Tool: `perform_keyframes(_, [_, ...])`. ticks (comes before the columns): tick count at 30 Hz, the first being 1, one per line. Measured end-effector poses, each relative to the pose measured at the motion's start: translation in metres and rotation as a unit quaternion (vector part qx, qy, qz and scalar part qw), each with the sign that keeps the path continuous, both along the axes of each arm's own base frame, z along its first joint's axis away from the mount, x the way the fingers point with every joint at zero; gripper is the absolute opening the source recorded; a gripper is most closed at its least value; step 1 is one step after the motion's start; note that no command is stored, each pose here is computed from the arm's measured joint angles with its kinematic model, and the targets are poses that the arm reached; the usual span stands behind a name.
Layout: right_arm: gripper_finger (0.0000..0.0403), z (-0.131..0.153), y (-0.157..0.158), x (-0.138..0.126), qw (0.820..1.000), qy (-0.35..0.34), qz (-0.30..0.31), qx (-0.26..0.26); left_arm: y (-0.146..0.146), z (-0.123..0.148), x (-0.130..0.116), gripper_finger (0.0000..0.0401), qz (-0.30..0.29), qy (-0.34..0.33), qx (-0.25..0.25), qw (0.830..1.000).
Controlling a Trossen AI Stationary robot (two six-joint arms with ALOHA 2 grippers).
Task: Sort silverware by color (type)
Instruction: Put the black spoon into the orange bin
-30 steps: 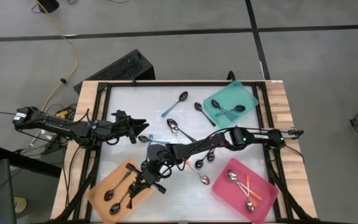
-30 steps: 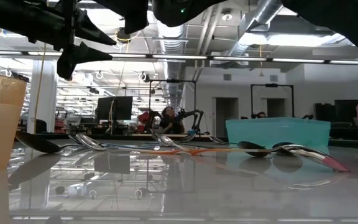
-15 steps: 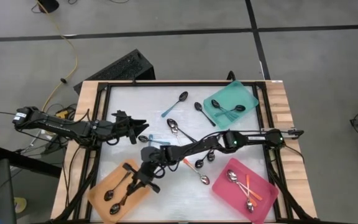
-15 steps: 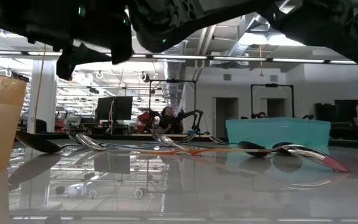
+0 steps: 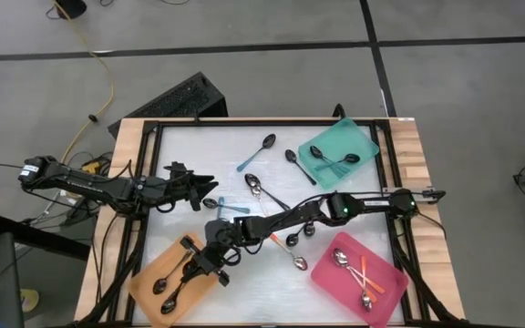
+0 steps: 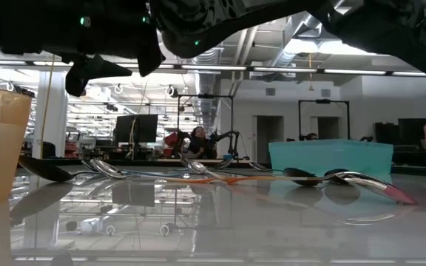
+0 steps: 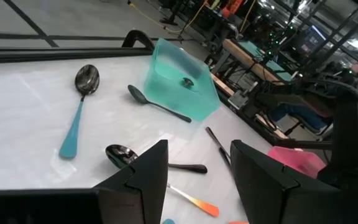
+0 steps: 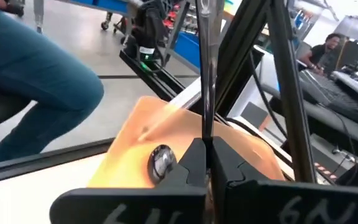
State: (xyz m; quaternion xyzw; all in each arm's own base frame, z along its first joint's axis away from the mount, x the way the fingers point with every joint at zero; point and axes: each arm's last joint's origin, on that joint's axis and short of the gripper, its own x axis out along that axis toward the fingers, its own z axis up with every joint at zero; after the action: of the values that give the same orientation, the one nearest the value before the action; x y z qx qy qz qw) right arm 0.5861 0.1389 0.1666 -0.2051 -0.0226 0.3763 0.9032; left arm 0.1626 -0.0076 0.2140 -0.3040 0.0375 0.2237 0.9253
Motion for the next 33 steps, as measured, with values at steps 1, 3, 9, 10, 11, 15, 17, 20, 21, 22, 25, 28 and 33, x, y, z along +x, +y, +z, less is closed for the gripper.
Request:
perform_keyframes(1, [0.0008, -0.002, 0.0, 0.0, 1.0, 0.001, -0.002, -0.001, 0.0, 0.0, 0.0, 0.0157, 0.0, 0.0, -0.001, 1.0])
perform_keyframes(3, [0.0008, -0.006, 0.0, 0.0, 1.0, 0.014, -0.003, 0.0, 0.0, 0.0, 0.0, 0.0157, 0.001, 0.0, -0.001, 1.0])
perform_keyframes(9, [0.0025, -0.006, -0.001, 0.001, 1.0, 0.007, -0.015, -0.007, 0.0, 0.0, 0.0, 0.0157, 0.001, 0.0, -0.001, 1.0])
perform_keyframes(10, [0.0028, -0.007, -0.001, 0.001, 1.0, 0.011, -0.016, -0.007, 0.0, 0.0, 0.0, 0.0157, 0.001, 0.0, -0.001, 1.0])
perform_keyframes(11, [0.0031, -0.009, -0.002, 0.001, 1.0, 0.016, -0.018, -0.006, 0.0, 0.0, 0.0, 0.0157, 0.001, 0.0, -0.001, 1.0])
perform_keyframes(15, [0.0034, -0.022, -0.006, 0.004, 0.999, 0.044, -0.025, 0.017, 0.0, 0.0, 0.0, 0.0157, 0.002, -0.001, -0.002, 1.0])
perform_keyframes(17, [0.0034, -0.021, -0.008, 0.004, 0.999, 0.037, -0.027, 0.016, 0.0, 0.0, 0.0, 0.0157, 0.002, -0.001, -0.002, 1.0])
perform_keyframes(20, [0.0035, -0.019, -0.008, 0.005, 0.999, 0.028, -0.029, 0.018, 0.0, 0.0, 0.0, 0.0157, 0.002, -0.001, -0.003, 1.0])
perform_keyframes(21, [0.0035, -0.019, -0.009, 0.005, 0.999, 0.028, -0.03, 0.017, 0.0, 0.0, 0.0, 0.0157, 0.002, 0.0, -0.003, 1.0])
perform_keyframes(22, [0.0036, -0.019, -0.009, 0.005, 0.999, 0.028, -0.03, 0.017, 0.0, 0.0, 0.0, 0.0157, 0.002, -0.001, -0.003, 1.0])
perform_keyframes(25, [0.0036, -0.019, -0.008, 0.005, 0.999, 0.027, -0.03, 0.018, 0.0, 0.0, 0.0, 0.0157, 0.002, -0.001, -0.003, 1.0])
perform_keyframes(28, [0.0036, -0.019, -0.008, 0.005, 0.999, 0.027, -0.03, 0.018, 0.0, 0.0, 0.0, 0.0157, 0.002, -0.001, -0.003, 1.0])
perform_keyframes(33, [0.0036, -0.019, -0.008, 0.005, 0.999, 0.03, -0.03, 0.019, 0.0, 0.0, 0.0, 0.0157, 0.002, -0.001, -0.003, 1.0])
